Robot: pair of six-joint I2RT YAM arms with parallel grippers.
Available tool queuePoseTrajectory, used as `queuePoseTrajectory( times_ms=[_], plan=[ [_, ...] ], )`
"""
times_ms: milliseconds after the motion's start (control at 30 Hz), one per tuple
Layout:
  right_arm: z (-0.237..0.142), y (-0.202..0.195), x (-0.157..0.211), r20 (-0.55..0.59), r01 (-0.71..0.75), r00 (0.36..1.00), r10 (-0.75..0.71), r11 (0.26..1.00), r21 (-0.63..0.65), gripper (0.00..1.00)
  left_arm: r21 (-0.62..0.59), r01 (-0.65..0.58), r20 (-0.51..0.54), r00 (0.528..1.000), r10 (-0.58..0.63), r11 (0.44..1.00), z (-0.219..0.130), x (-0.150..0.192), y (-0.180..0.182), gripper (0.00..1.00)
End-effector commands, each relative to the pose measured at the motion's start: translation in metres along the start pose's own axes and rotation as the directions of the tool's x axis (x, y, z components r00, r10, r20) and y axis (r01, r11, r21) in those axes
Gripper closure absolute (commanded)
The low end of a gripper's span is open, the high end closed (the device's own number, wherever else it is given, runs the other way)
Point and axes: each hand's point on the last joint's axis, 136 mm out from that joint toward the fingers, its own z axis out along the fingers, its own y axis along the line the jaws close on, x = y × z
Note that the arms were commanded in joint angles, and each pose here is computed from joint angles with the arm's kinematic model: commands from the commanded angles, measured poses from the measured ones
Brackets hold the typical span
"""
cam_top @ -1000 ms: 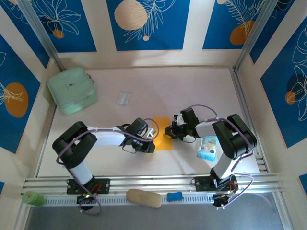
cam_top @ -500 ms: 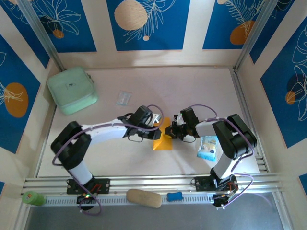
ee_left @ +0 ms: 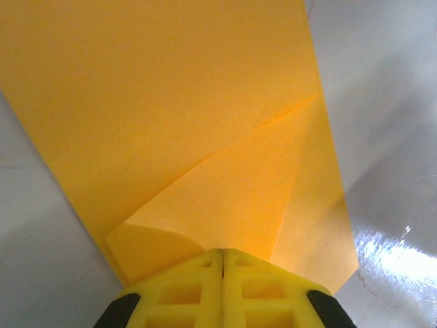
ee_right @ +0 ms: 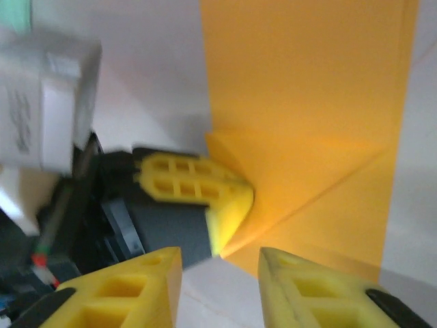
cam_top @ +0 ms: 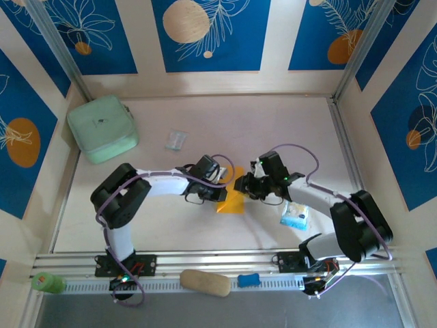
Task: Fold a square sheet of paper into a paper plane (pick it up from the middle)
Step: Turn over the paper at the center of the table.
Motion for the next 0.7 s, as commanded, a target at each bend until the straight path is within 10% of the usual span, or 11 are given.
queuePoseTrajectory(
  times_ms=[0, 667],
  plan=[
    [0.006, -0.035, 0.039, -0.066, -0.09, 0.993, 0.1, 0.986, 0.141, 0.61, -0.053, 0.085, -0.109, 0.99, -0.091, 0.995, 0.007, 0.038, 0.023, 1.0],
    [0.029, -0.009, 0.013, -0.013, -0.127, 0.992, 0.128, 0.99, 0.064, 0.54, 0.005, 0.151, -0.103, 0.983, -0.15, 0.989, 0.004, 0.034, 0.017, 0.99]
  ],
)
